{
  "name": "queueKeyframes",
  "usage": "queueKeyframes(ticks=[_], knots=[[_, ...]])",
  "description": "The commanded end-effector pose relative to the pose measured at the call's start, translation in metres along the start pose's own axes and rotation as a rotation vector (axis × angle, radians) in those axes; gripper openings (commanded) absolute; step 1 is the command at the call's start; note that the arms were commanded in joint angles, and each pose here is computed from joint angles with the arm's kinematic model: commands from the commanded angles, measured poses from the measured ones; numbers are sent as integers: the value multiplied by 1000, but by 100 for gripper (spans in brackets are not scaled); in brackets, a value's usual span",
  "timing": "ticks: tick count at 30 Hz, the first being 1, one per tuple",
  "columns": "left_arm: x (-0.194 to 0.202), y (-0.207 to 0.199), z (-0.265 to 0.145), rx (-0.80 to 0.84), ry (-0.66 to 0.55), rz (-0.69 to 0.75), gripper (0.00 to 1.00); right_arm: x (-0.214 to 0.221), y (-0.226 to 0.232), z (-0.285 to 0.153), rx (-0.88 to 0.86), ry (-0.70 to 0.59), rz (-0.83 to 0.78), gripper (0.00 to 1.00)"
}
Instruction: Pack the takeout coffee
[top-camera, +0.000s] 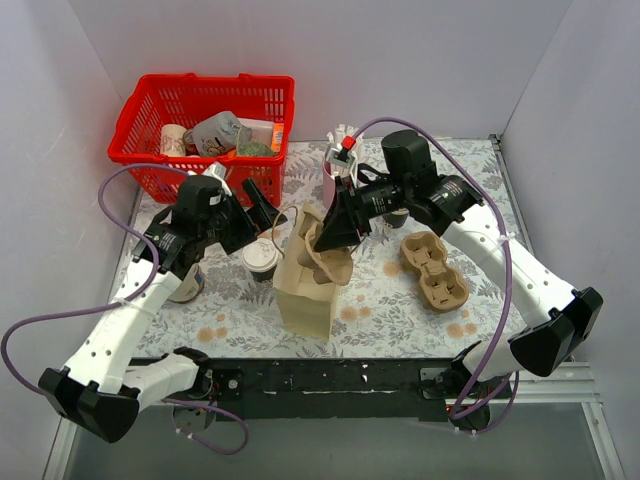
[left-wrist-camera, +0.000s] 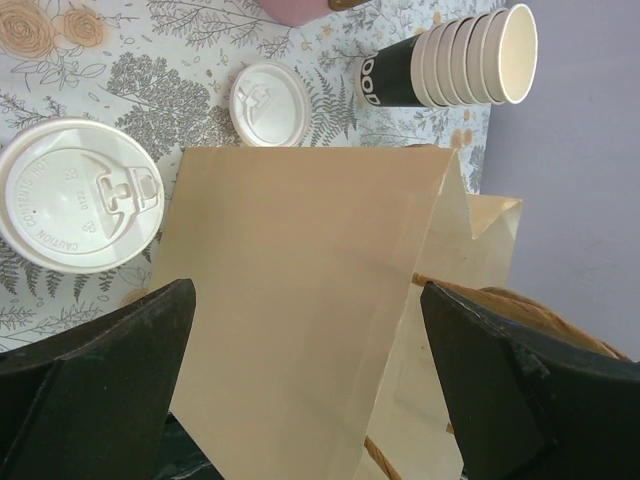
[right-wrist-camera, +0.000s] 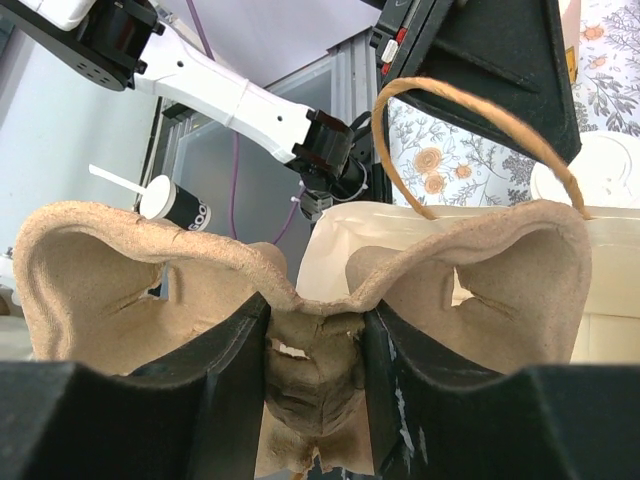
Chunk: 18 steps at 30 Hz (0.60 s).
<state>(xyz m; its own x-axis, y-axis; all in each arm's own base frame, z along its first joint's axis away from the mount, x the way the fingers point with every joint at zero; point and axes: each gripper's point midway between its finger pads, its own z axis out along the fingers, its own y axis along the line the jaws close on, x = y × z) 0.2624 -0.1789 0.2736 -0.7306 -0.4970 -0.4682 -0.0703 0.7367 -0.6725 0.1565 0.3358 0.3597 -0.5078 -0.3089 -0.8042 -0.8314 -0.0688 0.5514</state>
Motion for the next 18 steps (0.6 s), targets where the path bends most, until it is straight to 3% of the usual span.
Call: queueKeyframes(ticks=[1,13,18], knots=[[-6,-4,-7,33,-43,23,98,-22,29,-6,-64,-48,-99,45],[-21,43,-6,-199,-161,-17,98,-26,26,-4,-80,-63,-153,46],[-23,46,-7,-205,-186,-34,98,-18,25,0,-112,-61,-164,47]])
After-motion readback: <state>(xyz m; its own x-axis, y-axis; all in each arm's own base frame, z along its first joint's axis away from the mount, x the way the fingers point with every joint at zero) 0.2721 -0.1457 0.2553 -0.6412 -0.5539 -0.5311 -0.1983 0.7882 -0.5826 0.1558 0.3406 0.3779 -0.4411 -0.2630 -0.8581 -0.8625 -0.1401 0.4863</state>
